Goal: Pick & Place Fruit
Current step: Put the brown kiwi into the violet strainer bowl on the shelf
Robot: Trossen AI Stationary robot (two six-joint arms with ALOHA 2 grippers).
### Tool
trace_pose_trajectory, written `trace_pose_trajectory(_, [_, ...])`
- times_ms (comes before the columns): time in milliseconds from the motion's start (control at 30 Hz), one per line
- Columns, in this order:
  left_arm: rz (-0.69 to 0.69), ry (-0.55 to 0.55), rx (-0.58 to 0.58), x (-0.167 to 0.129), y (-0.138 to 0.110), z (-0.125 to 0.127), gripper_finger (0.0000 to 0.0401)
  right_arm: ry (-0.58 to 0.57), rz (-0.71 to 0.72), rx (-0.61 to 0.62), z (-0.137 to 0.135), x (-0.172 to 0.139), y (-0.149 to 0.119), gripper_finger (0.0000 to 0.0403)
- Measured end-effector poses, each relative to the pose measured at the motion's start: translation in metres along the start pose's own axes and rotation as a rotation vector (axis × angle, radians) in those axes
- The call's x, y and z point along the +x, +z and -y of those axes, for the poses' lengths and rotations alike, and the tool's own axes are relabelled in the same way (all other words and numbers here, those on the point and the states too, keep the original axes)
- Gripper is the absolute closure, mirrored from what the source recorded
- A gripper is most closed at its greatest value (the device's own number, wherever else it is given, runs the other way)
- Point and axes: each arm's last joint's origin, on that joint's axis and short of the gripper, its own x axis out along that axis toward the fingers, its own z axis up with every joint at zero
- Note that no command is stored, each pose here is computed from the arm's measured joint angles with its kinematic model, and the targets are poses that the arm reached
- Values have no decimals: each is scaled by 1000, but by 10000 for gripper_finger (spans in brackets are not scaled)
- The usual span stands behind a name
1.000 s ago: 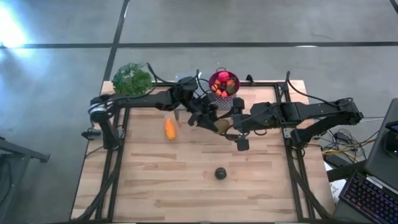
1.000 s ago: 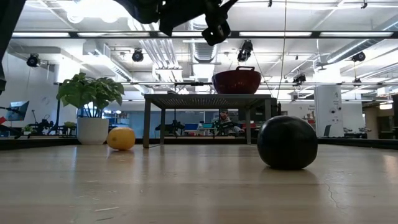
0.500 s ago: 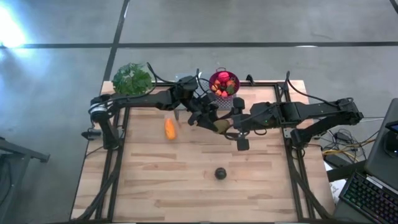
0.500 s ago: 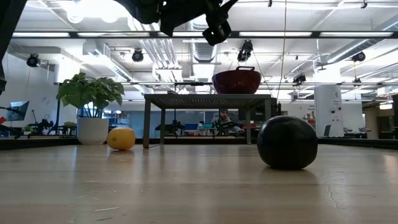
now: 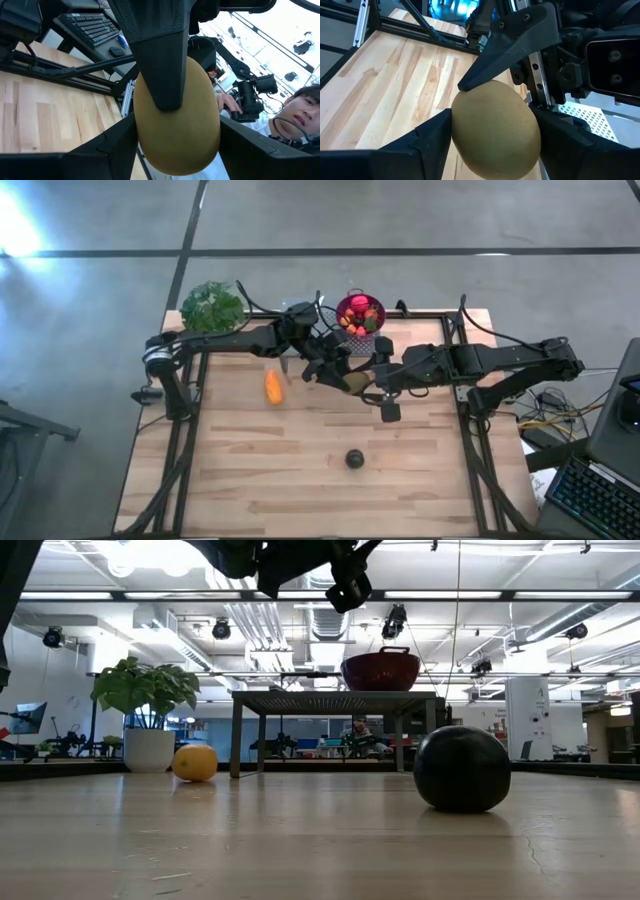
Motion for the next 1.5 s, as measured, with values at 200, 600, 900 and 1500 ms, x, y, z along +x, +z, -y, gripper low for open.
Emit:
trace_pose_trajectory(200, [-6, -8, 42, 1, -1, 1, 118, 3, -1, 1, 0, 0, 0, 168])
trace_pose_trajectory(600, [0, -13, 8, -23, 9, -4, 52, 6, -42, 44, 0, -3, -4, 159])
trace_pose_trajectory(900, [17, 30, 32, -46, 18, 7, 53, -29, -126, 86, 5, -14, -3, 157])
trace_pose_trajectory(1500, [72, 575, 357, -83, 14, 74, 53, -348, -264, 203, 89, -18, -27, 160])
